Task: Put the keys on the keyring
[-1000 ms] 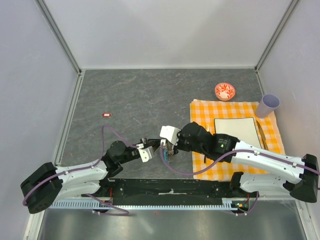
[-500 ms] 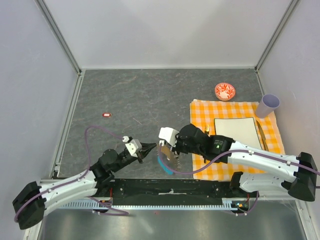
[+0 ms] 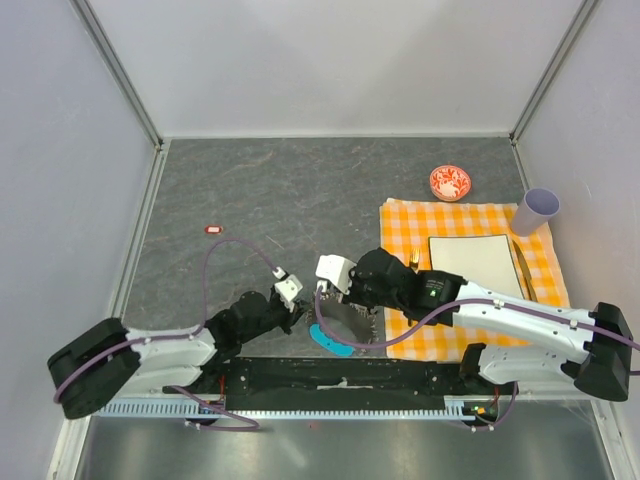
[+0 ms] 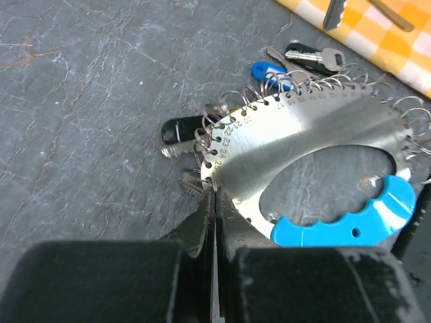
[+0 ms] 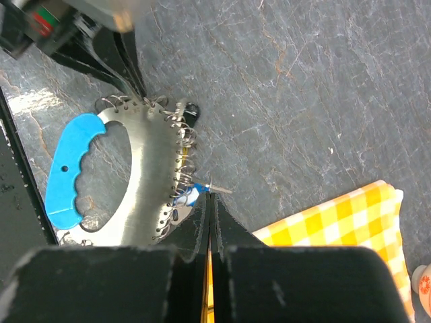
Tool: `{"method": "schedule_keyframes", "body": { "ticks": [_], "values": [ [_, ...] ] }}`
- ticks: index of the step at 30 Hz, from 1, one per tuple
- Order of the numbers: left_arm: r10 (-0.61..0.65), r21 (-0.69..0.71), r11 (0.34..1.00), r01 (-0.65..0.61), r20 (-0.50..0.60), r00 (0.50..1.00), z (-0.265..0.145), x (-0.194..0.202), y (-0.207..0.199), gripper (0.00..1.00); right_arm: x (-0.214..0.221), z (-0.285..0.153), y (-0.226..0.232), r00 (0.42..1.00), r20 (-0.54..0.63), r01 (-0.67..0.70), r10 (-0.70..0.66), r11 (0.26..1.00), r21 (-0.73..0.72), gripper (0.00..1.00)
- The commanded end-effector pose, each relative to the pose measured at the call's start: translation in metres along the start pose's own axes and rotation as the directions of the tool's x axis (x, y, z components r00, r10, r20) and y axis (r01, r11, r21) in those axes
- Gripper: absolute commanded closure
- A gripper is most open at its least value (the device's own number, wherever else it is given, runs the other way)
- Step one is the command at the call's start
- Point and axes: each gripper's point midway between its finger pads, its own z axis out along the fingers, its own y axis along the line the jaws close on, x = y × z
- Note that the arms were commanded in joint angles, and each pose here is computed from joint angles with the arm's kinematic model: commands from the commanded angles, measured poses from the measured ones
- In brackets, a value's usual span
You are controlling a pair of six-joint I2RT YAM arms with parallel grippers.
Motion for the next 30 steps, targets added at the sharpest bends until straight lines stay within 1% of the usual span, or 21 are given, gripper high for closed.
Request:
{"method": "schedule_keyframes", "body": {
  "ticks": [1, 2, 4, 5, 8, 13, 15, 19, 23, 25, 26, 28, 30],
  "values": [
    [0.053, -0.003, 0.999, -0.054, 0.220, 0.974, 0.028, -0.075, -0.003, 0.98, -0.009, -0.003, -0.003, 0.999, 0.044, -0.022, 0.021, 1.000, 0.011, 1.00],
    [0.066, -0.005, 0.998, -0.066, 0.198, 0.978, 0.036, -0.071, -0.002, 0.98, -0.008, -0.003, -0.003, 0.999, 0.043, -0.022, 0.022, 1.000, 0.014, 1.00],
    [0.082, -0.006, 0.997, -0.083, 0.205, 0.975, 0.045, -0.077, -0.002, 0.98, -0.008, -0.004, -0.004, 0.999, 0.043, -0.023, 0.022, 1.000, 0.019, 1.00],
    [0.084, -0.008, 0.996, -0.084, 0.189, 0.978, 0.048, -0.072, -0.001, 0.98, -0.007, -0.004, -0.004, 0.999, 0.044, -0.023, 0.022, 1.000, 0.021, 1.00],
    [0.082, -0.021, 0.997, -0.079, 0.180, 0.980, 0.045, -0.068, 0.003, 0.98, -0.007, -0.005, -0.005, 0.999, 0.046, -0.023, 0.022, 0.999, 0.025, 1.00],
    [0.076, -0.032, 0.997, -0.074, 0.065, 0.995, 0.037, -0.041, 0.006, 0.98, -0.006, -0.002, -0.005, 0.999, 0.036, -0.015, 0.014, 1.000, 0.027, 1.00],
    [0.045, -0.034, 0.998, -0.043, 0.038, 0.998, 0.033, -0.032, 0.007, 0.98, -0.004, 0.000, -0.005, 1.000, 0.028, -0.013, 0.013, 1.000, 0.027, 1.00],
    [-0.030, -0.068, 0.997, 0.025, -0.071, 0.997, 0.024, -0.009, 0.009, 0.98, -0.005, -0.001, -0.005, 0.999, 0.032, -0.013, 0.012, 0.999, 0.029, 1.00],
    [-0.107, -0.130, 0.987, 0.092, -0.110, 0.988, 0.018, 0.003, 0.016, 0.98, -0.004, -0.001, -0.005, 0.999, 0.029, -0.014, 0.013, 1.000, 0.028, 1.00],
    [-0.118, -0.133, 0.986, 0.102, -0.116, 0.986, 0.019, 0.004, 0.015, 0.98, -0.004, -0.001, -0.005, 0.999, 0.029, -0.014, 0.013, 1.000, 0.028, 1.00],
    [-0.136, -0.148, 0.982, 0.113, -0.154, 0.979, 0.017, 0.012, 0.017, 0.97, -0.004, -0.001, -0.005, 0.999, 0.029, -0.014, 0.013, 1.000, 0.028, 1.00],
    [-0.150, -0.156, 0.980, 0.124, -0.165, 0.975, 0.019, 0.011, 0.016, 0.97, -0.004, -0.001, -0.005, 0.999, 0.030, -0.014, 0.013, 1.000, 0.028, 1.00],
    [-0.172, -0.165, 0.976, 0.139, -0.202, 0.964, 0.017, 0.016, 0.015, 0.95, -0.004, -0.002, -0.005, 0.999, 0.031, -0.014, 0.013, 0.999, 0.031, 1.00]
  ]
}}
